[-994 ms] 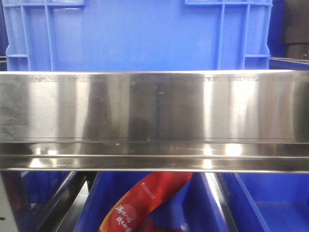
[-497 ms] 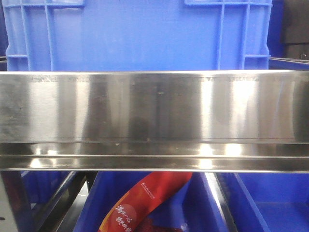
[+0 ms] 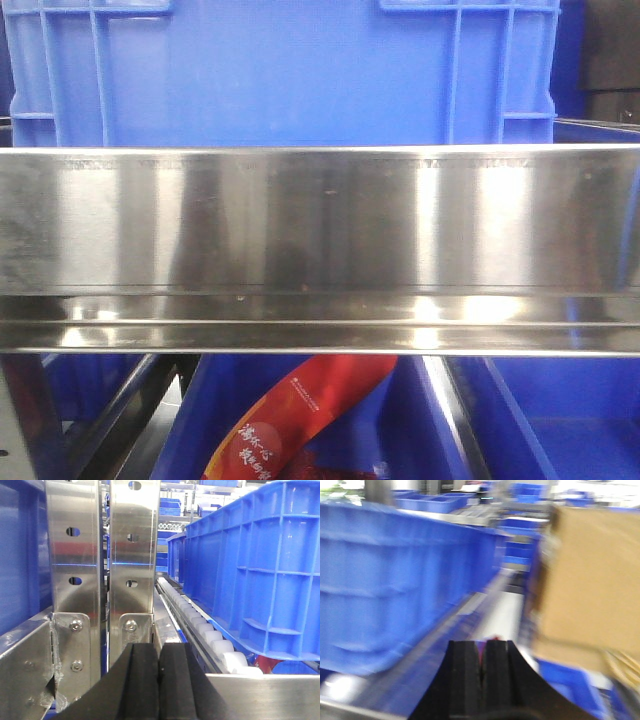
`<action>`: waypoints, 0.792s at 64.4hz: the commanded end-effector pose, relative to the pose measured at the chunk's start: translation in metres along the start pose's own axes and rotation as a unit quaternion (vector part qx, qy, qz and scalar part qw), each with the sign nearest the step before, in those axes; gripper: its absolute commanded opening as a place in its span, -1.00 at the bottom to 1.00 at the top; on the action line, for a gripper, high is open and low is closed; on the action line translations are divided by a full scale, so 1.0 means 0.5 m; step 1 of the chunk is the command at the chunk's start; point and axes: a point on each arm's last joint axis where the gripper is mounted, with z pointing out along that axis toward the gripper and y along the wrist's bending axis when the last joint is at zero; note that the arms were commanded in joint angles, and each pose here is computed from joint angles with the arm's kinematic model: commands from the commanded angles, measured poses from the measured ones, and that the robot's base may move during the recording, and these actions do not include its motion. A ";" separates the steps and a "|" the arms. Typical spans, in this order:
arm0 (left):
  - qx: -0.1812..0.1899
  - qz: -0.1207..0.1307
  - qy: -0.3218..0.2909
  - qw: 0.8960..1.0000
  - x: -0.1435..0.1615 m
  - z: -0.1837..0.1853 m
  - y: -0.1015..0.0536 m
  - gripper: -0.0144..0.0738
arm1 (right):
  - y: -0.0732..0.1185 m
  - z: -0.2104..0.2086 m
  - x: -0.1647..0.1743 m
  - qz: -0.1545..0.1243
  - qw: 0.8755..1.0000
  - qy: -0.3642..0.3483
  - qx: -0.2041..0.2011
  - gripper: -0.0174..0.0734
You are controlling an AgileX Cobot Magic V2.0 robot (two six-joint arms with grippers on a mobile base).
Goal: Grab block from conveyor and place in blue bin
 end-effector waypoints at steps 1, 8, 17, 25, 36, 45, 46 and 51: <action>0.000 -0.001 -0.013 1.000 -0.005 -0.001 0.000 -0.92 | -0.007 -0.008 0.037 0.002 0.999 -0.018 0.033 -0.96; 0.000 -0.001 -0.013 1.000 -0.005 -0.001 0.000 -0.92 | -0.010 -0.007 0.066 0.011 0.999 -0.012 0.051 -0.96; 0.000 -0.001 -0.013 1.000 -0.005 -0.001 0.000 -0.92 | -0.010 -0.007 0.068 0.008 0.999 -0.005 0.050 -0.96; 0.000 -0.001 -0.013 1.000 -0.005 -0.001 0.000 -0.92 | -0.011 -0.007 0.065 0.005 0.999 -0.015 0.052 -0.96; 0.000 -0.001 -0.013 1.000 -0.005 -0.001 0.000 -0.92 | -0.011 -0.007 0.065 0.005 0.999 -0.015 0.052 -0.96; 0.000 -0.001 -0.013 1.000 -0.005 -0.001 0.000 -0.92 | -0.011 -0.007 0.065 0.005 0.999 -0.015 0.052 -0.96; 0.000 -0.001 -0.013 1.000 -0.005 -0.001 0.000 -0.92 | -0.011 -0.007 0.065 0.005 0.999 -0.015 0.052 -0.96; 0.000 -0.001 -0.013 1.000 -0.005 -0.001 0.000 -0.92 | -0.011 -0.007 0.065 0.005 0.999 -0.015 0.052 -0.96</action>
